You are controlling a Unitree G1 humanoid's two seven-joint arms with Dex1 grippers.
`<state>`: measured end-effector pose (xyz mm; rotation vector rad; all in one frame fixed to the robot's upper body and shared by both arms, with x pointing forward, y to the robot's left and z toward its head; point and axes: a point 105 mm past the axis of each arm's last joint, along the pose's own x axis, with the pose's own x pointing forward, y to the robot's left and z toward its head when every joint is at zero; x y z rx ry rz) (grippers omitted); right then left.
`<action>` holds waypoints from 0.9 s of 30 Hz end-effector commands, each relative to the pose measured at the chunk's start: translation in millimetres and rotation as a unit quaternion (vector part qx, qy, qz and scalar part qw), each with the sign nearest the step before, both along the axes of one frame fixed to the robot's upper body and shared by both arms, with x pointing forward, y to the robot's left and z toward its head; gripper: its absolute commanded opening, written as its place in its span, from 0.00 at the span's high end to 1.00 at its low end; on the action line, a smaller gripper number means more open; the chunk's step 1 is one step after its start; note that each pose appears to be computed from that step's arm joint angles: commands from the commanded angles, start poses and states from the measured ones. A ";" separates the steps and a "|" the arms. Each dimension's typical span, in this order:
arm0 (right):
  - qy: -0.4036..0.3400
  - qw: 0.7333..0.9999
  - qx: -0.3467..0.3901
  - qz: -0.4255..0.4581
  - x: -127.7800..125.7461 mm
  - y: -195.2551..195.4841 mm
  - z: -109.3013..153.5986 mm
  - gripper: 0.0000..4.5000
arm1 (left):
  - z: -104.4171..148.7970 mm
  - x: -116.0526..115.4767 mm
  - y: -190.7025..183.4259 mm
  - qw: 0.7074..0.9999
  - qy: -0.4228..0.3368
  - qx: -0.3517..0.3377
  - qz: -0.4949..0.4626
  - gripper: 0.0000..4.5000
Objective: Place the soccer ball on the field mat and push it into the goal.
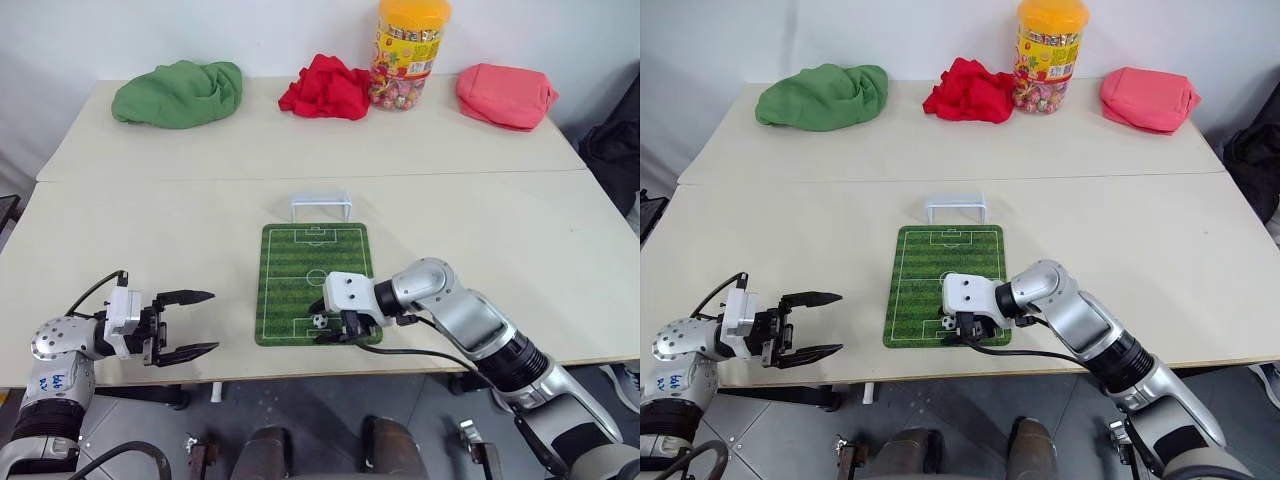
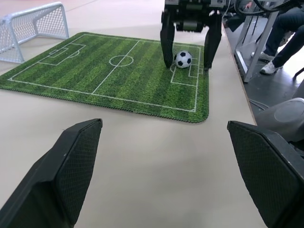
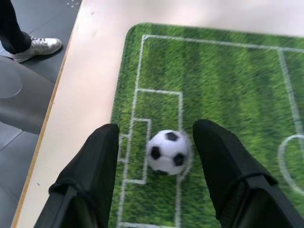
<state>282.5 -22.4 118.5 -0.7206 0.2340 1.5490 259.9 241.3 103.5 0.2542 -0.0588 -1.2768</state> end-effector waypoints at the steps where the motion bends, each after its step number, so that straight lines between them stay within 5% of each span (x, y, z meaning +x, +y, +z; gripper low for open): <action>1: -0.026 0.999 0.029 0.020 -3.2 4.7 25.5 0.41 | 2.5 -8.7 -1.2 0.999 -0.008 0.009 -0.048 0.00; 7: -0.047 0.997 0.056 0.020 -3.5 7.1 49.9 0.41 | 3.4 -6.1 -1.7 0.999 -0.010 0.007 -0.047 0.00; 17: 0.002 0.998 0.062 0.002 -29.9 -7.9 31.1 0.98 | 5.4 -0.9 -1.4 0.999 -0.012 0.007 -0.046 0.00; 27: 0.050 0.997 0.064 -0.011 -31.9 -3.3 6.7 0.98 | 5.2 1.6 -4.6 0.999 -0.012 0.004 -0.050 0.00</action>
